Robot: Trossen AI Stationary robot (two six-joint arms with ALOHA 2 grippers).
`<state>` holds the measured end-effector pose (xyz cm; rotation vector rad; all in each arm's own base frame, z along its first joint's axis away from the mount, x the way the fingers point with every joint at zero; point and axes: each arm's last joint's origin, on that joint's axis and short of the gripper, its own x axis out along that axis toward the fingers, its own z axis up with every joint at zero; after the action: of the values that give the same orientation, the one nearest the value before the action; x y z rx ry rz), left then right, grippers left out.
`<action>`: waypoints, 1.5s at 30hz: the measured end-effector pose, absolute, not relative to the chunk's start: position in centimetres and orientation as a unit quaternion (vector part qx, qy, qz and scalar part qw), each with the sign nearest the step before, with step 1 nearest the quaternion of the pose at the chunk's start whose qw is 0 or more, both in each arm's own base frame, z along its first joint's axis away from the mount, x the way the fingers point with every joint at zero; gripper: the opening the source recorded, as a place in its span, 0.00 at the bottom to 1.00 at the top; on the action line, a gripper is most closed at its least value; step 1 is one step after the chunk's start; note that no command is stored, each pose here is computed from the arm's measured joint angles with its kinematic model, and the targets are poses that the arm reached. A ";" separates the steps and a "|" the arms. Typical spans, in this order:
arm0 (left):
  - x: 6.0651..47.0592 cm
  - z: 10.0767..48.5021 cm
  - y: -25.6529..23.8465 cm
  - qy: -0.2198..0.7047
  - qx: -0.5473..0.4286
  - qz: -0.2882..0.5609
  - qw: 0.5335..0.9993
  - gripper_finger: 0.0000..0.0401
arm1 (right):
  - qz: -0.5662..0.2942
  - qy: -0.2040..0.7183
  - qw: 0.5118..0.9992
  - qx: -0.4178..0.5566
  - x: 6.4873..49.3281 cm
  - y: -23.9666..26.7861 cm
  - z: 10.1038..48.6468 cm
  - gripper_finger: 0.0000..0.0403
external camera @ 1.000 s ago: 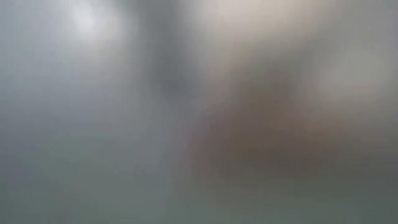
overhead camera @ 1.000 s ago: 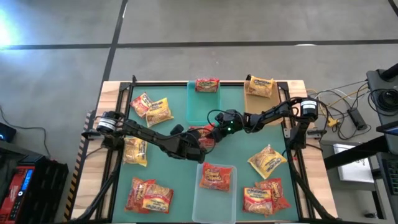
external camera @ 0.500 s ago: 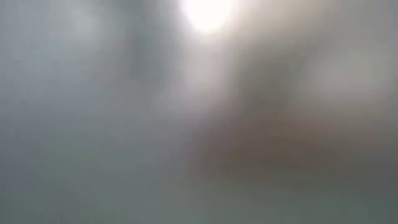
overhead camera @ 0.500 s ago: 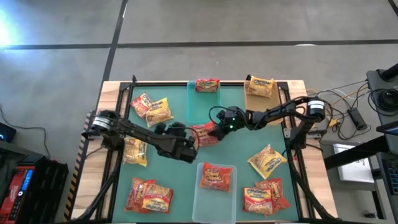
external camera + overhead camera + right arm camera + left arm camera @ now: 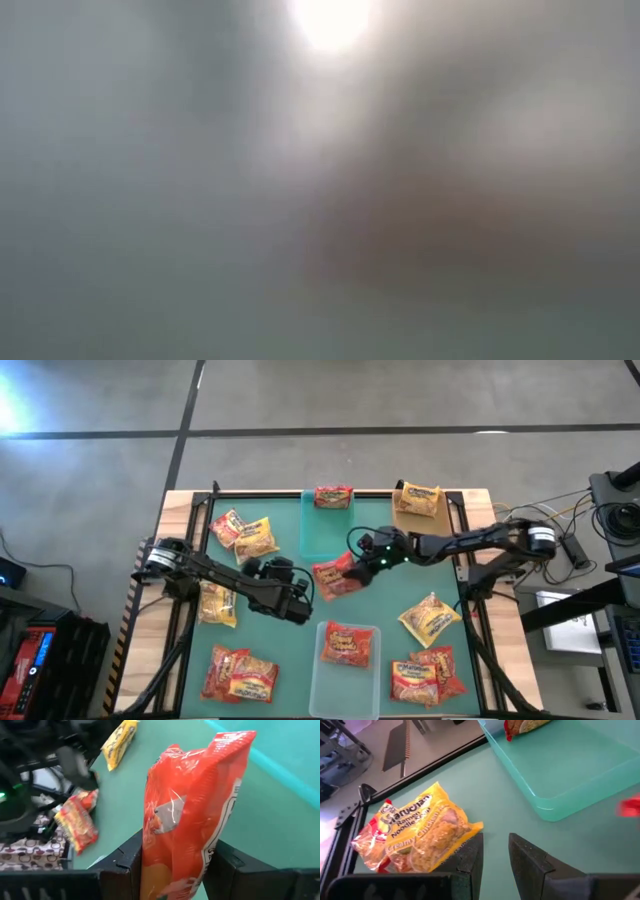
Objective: Sort Maruchan noodles
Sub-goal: Put the top left orange noodle pack into the transparent bin, then put the bottom right yellow noodle pack into the transparent orange bin
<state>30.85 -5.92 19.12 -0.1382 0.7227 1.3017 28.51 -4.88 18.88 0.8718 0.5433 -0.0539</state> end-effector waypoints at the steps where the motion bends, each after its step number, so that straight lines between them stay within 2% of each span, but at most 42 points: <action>1: 30.8 19.2 -5.9 0.328 -0.063 0.594 0.732 0.19 | -0.022 0.259 0.870 0.419 28.3 -4.6 19.4 0.35; 8: 30.7 19.2 -5.9 0.329 -0.060 0.596 0.730 0.19 | 0.019 0.224 0.878 0.422 27.2 -0.7 22.7 0.35; 14: 30.7 19.2 -5.9 0.328 -0.061 0.596 0.730 0.19 | 0.021 0.219 0.889 0.401 26.8 4.9 23.0 0.35; 19: 30.6 19.2 -5.8 0.329 -0.060 0.596 0.730 0.19 | 0.023 0.176 0.907 0.381 25.9 9.2 23.6 0.35; 25: 30.6 19.2 -5.8 0.329 -0.060 0.596 0.730 0.19 | 0.004 0.150 0.919 0.365 24.9 12.1 23.5 0.35; 33: 30.6 19.2 -5.9 0.328 -0.062 0.596 0.730 0.19 | -0.002 0.184 0.918 0.351 25.5 13.6 21.1 0.35; 38: 30.7 19.2 -5.9 0.327 -0.064 0.596 0.731 0.19 | 0.013 0.201 0.917 0.343 25.3 13.6 21.1 0.35; 42: 30.7 19.2 -5.9 0.325 -0.067 0.595 0.732 0.19 | 0.023 0.245 0.899 0.363 24.4 13.4 21.4 0.36; 45: 30.8 19.2 -5.9 0.325 -0.067 0.594 0.733 0.19 | -0.014 0.300 0.879 0.371 23.3 12.9 20.9 0.36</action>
<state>30.76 -5.91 19.17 -0.1482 0.7153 1.3072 23.32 12.91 20.85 0.7738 0.6249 -0.0285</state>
